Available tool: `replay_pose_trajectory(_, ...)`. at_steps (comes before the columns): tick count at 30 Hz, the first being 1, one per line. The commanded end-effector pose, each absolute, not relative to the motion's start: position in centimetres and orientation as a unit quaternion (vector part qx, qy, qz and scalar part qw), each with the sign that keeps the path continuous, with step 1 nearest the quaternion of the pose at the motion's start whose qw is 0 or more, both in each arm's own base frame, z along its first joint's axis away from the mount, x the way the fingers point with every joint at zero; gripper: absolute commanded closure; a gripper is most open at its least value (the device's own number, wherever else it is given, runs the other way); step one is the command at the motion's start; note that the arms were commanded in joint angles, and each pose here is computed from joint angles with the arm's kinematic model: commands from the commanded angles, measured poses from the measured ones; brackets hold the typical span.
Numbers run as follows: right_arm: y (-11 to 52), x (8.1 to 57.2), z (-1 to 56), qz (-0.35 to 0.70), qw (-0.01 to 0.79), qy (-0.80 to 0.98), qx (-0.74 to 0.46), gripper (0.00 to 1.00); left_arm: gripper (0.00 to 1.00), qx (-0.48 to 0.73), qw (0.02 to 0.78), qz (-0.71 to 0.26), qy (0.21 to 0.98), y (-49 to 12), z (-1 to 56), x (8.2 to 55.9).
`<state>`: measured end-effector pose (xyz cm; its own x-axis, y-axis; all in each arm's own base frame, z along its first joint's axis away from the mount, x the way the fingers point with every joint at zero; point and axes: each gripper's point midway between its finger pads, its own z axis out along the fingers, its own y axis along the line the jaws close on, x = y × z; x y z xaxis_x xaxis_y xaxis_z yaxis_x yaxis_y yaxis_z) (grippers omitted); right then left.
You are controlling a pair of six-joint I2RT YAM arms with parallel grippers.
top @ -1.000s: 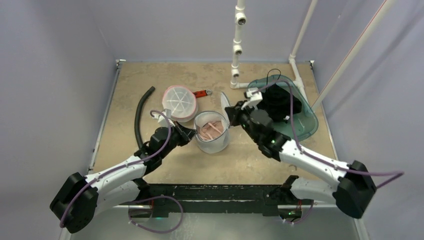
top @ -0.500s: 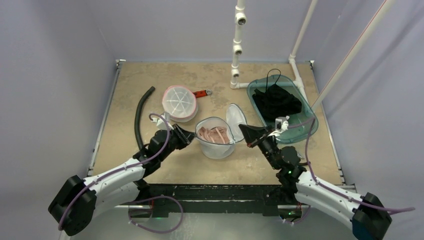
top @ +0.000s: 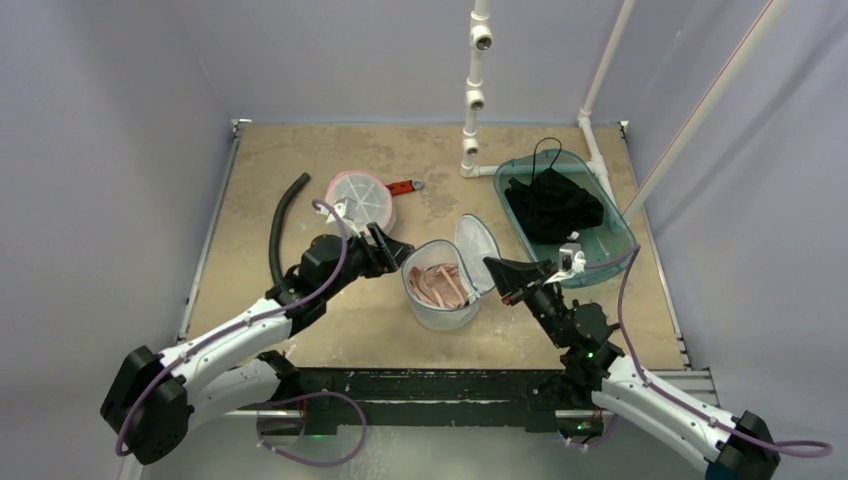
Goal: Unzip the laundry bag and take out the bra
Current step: Open the laundry bag at the center of the board, then pick up the bra from the laundry bag.
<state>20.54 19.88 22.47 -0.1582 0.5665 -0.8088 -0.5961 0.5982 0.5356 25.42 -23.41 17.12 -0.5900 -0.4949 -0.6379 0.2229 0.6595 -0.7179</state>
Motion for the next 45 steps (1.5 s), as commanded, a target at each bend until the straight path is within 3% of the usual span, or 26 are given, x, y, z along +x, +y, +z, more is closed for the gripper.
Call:
replay_pose_trajectory(1, 19.7, 19.9, 22.8, 0.455, 0.656, 0.602, -0.026, 1.0, 0.32, 0.004, 0.431, -0.414, 0.802, -26.2, 17.4, 25.7)
replay_pose_trajectory(8, 20.1, 19.2, 22.6, 0.458, 0.648, 0.607, -0.052, 1.0, 0.32, 0.055, 0.378, -0.411, 0.828, -28.1, 14.4, 25.4)
replay_pose_trajectory(11, 20.0, 18.9, 22.7, 0.461, 0.649, 0.604, -0.053, 1.0, 0.38, 0.056, 0.364, -0.401, 0.839, -28.2, 13.2, 25.5)
replay_pose_trajectory(12, 20.0, 18.9, 22.6, 0.461, 0.649, 0.603, -0.053, 1.0, 0.45, 0.056, 0.361, -0.4, 0.841, -28.2, 13.0, 25.4)
replay_pose_trajectory(16, 19.7, 18.7, 23.4, 0.46, 0.654, 0.598, -0.054, 1.0, 0.95, 0.055, 0.375, -0.393, 0.838, -28.1, 14.1, 26.1)
replay_pose_trajectory(17, 19.6, 18.8, 23.9, 0.457, 0.658, 0.596, -0.055, 1.0, 1.0, 0.054, 0.383, -0.384, 0.838, -27.9, 14.8, 26.4)
replay_pose_trajectory(18, 19.5, 18.7, 24.5, 0.455, 0.663, 0.591, -0.059, 0.99, 1.0, 0.054, 0.395, -0.373, 0.838, -27.6, 15.8, 26.7)
replay_pose_trajectory(19, 19.4, 18.7, 24.9, 0.451, 0.666, 0.591, -0.062, 0.91, 1.0, 0.056, 0.407, -0.361, 0.837, -27.2, 16.9, 27.0)
replay_pose_trajectory(24, 18.9, 18.6, 26.5, 0.444, 0.671, 0.592, -0.06, 0.38, 1.0, 0.093, 0.466, -0.273, 0.837, -25.0, 22.9, 28.6)
replay_pose_trajectory(27, 19.1, 18.4, 26.4, 0.453, 0.651, 0.607, -0.052, 0.11, 1.0, 0.118, 0.492, -0.224, 0.833, -24.0, 26.5, 29.1)
replay_pose_trajectory(28, 19.0, 18.5, 26.6, 0.451, 0.649, 0.611, -0.046, 0.06, 1.0, 0.126, 0.5, -0.208, 0.831, -23.6, 27.3, 29.2)
replay_pose_trajectory(31, 18.9, 19.5, 26.3, 0.436, 0.628, 0.645, -0.014, 0.02, 1.0, 0.142, 0.527, -0.179, 0.819, -22.5, 29.9, 29.4)
replay_pose_trajectory(39, 22.3, 20.1, 24.7, 0.468, 0.505, 0.725, 0.038, 0.02, 1.0, 0.129, 0.578, -0.186, 0.784, -21.9, 35.8, 29.7)
replay_pose_trajectory(45, 21.1, 20.0, 25.9, 0.464, 0.537, 0.703, 0.036, 0.02, 1.0, 0.085, 0.58, -0.26, 0.767, -23.3, 38.5, 29.2)
